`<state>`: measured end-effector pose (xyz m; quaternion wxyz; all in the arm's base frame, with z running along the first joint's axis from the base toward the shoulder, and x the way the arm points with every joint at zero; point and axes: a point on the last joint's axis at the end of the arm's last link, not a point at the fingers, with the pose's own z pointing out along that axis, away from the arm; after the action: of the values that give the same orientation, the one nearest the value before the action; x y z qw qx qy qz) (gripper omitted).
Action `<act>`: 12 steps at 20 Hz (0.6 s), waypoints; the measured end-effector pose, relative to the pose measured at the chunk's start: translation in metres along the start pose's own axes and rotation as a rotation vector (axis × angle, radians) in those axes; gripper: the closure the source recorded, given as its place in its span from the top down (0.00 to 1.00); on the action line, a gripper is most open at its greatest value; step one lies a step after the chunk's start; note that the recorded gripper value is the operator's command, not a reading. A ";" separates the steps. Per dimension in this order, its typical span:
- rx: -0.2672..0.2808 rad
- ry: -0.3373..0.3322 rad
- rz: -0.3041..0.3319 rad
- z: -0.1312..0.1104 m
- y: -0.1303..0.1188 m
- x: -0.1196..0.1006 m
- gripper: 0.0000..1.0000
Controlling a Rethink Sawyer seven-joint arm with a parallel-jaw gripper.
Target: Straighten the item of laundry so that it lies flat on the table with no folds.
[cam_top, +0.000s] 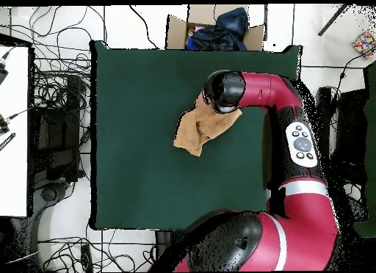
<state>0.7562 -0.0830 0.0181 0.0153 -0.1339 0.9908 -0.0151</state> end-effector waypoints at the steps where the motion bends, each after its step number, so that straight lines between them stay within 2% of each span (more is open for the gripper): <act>1: 0.000 0.000 0.001 0.000 -0.001 0.001 1.00; 12: -0.007 0.017 -0.003 0.013 0.002 0.007 1.00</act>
<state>0.7498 -0.0835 0.0047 0.0066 -0.1351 0.9907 -0.0127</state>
